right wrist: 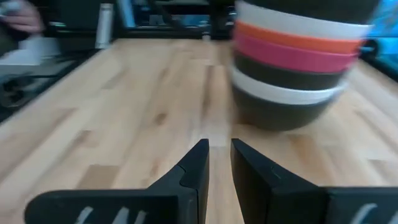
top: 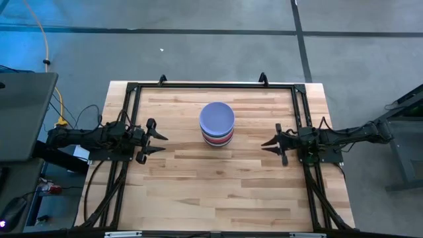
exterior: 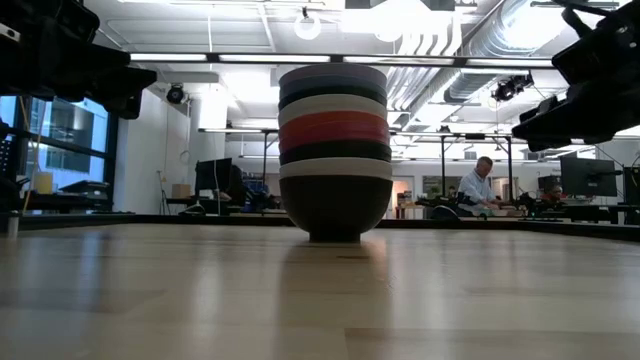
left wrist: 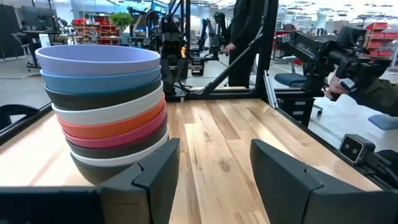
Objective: Nest bowls inside each other
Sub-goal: Return to Home Position
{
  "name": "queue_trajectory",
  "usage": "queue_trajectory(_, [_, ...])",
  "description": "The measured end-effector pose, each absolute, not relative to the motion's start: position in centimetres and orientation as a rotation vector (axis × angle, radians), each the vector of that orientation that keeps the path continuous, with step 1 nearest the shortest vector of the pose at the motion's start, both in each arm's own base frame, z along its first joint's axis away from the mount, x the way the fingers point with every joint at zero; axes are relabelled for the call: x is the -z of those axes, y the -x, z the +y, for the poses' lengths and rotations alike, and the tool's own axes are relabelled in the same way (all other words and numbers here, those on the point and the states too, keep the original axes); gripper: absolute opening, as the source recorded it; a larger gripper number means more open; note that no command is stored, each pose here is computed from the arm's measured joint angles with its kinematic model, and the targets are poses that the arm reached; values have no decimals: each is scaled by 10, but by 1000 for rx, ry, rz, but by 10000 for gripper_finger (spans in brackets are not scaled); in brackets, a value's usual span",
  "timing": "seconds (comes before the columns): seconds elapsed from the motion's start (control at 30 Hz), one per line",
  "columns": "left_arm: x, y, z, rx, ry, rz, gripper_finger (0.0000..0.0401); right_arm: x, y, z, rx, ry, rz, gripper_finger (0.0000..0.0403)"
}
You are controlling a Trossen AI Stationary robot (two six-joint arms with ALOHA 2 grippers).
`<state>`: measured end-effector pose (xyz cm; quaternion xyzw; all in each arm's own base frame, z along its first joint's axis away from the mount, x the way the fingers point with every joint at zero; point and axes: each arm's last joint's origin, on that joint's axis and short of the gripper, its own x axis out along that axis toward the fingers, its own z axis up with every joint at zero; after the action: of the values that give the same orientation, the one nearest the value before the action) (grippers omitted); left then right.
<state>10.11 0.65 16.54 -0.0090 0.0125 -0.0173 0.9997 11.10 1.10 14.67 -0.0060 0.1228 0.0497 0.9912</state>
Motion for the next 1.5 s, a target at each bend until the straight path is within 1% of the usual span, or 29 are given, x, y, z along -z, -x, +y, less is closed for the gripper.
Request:
queue_trajectory(0.1, [-165, -101, 6, 35, 18, 25, 184, -149, -111, 13, -163, 10, 222, 59])
queue_trajectory(0.2, [-165, -101, 6, 35, 18, 25, 184, -155, -112, 13, -156, 71, 156, 59])
queue_trajectory(0.4, [-165, -101, 6, 35, 24, 25, 184, -179, -112, 12, -109, 264, -111, 59])
queue_trajectory(0.5, [-165, -101, 6, 35, 44, 25, 184, -182, -109, 10, -57, 296, -134, 59])
queue_trajectory(0.6, [-165, -101, 6, 34, 53, 25, 184, -182, -105, 8, -10, 284, -127, 59])
queue_trajectory(0.8, [-165, -101, 6, 34, 52, 25, 184, -188, -94, 7, 5, 277, -218, 59])
queue_trajectory(1.23, [-165, -102, 6, 34, 43, 33, 184, -188, -94, 4, 103, 287, -190, 59])
queue_trajectory(1.5, [-165, -102, 7, 34, 45, 33, 184, -173, -96, 1, 204, 248, -26, 59])
